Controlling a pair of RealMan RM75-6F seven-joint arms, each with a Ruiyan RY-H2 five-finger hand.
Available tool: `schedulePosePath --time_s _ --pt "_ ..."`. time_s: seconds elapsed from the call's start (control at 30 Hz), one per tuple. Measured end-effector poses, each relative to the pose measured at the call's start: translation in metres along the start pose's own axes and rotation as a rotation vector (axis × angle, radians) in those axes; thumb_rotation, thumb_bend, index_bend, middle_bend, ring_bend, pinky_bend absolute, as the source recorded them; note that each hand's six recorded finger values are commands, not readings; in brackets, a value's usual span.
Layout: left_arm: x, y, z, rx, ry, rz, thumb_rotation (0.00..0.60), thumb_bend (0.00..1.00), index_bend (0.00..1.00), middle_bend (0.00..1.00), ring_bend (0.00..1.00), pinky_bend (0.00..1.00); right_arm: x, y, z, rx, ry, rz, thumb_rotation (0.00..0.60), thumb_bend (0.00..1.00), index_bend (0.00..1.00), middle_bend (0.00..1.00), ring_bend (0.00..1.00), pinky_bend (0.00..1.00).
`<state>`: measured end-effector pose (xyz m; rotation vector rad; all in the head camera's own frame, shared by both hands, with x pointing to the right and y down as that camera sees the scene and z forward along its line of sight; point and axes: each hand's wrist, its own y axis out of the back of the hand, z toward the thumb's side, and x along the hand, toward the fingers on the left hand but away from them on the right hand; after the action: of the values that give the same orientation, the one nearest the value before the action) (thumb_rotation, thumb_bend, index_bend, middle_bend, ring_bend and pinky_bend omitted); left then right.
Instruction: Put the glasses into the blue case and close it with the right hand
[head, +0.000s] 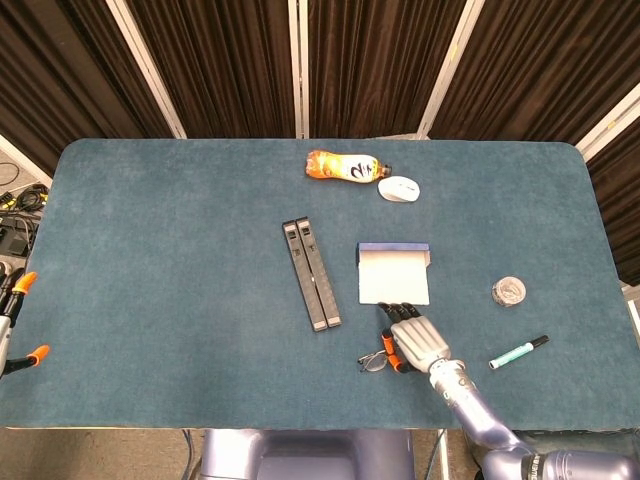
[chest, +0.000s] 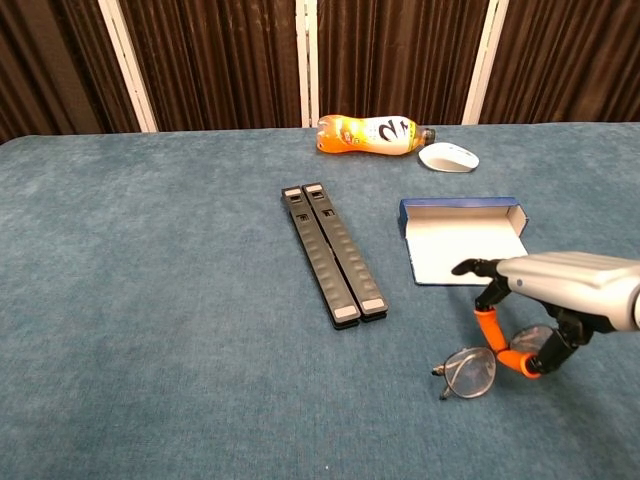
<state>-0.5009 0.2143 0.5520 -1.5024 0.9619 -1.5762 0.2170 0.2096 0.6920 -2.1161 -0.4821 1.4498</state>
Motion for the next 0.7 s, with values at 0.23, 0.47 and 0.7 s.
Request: schedulePosePath --time_s 0.23,0.47,0.7 --pt "0.0 0.002 0.002 -0.011 -0.006 0.0 0.6 0.0 0.0 0.0 0.0 0.0 -0.008 0.02 0.003 -0.048 -0.003 -0.048 0.6 0.36 0.61 0.0 0.0 0.0" --pt "0.002 0.002 0.002 -0.012 -0.008 -0.002 0.6 0.0 0.0 0.0 0.0 0.0 -0.027 0.044 0.002 -0.085 -0.018 -0.097 0.6 0.36 0.62 0.0 0.0 0.0" --pt "0.008 0.002 -0.004 -0.02 0.016 -0.003 0.6 0.0 0.0 0.0 0.0 0.0 -0.07 0.074 -0.018 -0.085 -0.089 -0.155 0.6 0.36 0.62 0.0 0.0 0.0"
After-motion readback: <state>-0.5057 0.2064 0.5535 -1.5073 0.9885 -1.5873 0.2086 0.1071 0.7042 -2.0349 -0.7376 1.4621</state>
